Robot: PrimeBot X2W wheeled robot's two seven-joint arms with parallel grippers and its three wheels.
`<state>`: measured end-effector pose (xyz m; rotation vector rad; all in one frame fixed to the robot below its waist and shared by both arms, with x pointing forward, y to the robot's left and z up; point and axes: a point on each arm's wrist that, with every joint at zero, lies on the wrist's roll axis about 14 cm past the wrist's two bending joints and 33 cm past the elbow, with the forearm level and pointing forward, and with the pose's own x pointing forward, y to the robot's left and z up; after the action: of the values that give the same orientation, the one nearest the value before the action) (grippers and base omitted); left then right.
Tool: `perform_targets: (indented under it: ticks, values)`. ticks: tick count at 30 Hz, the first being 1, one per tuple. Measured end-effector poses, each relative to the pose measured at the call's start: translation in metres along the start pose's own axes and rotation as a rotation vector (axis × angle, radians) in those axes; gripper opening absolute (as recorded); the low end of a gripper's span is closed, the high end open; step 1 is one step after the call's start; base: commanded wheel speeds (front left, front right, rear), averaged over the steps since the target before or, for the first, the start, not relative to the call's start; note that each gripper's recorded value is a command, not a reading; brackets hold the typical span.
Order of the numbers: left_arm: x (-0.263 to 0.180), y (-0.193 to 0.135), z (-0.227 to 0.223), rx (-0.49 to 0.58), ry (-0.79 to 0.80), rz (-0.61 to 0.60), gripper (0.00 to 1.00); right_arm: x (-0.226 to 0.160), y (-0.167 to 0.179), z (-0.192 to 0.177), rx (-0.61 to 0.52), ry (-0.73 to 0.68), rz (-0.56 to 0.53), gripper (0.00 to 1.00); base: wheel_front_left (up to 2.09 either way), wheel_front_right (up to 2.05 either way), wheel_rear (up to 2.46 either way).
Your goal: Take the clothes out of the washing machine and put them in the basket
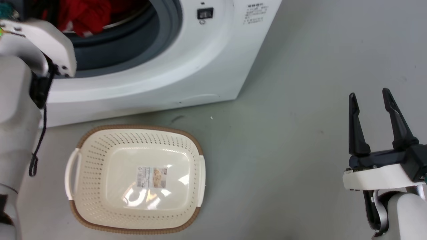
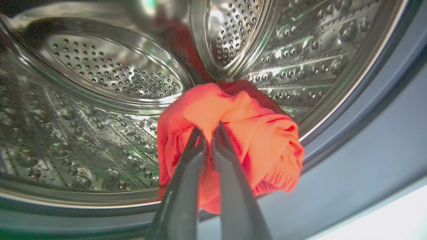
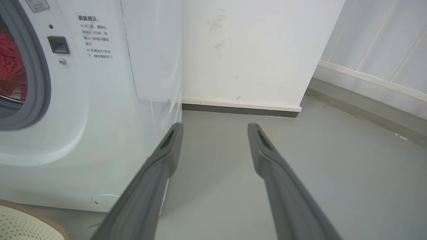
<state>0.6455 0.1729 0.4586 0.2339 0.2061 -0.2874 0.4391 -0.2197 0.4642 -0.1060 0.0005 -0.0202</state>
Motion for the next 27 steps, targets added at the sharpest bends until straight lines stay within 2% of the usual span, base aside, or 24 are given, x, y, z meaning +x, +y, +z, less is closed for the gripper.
perform_targets:
  ticks: [11, 18, 21, 27]
  values:
    - [-0.088, -0.014, 0.067, -0.021, -0.256, 0.022, 0.00, -0.021, 0.012, 0.045, 0.002, -0.107, 0.035, 1.00, 0.00, 0.00, 0.00]
    - [-0.149, -0.019, 0.090, -0.012, -0.367, 0.040, 0.00, -0.030, 0.017, 0.065, 0.012, -0.158, 0.047, 1.00, 0.00, 0.00, 0.00]
    - [-0.174, -0.022, 0.098, -0.094, -0.421, 0.057, 0.00, -0.033, 0.020, 0.071, 0.011, -0.173, 0.057, 1.00, 0.00, 0.00, 0.00]
    - [-0.210, -0.042, 0.076, -0.173, -0.402, 0.060, 0.00, -0.034, 0.025, 0.080, 0.024, -0.199, 0.068, 1.00, 0.00, 0.00, 0.00]
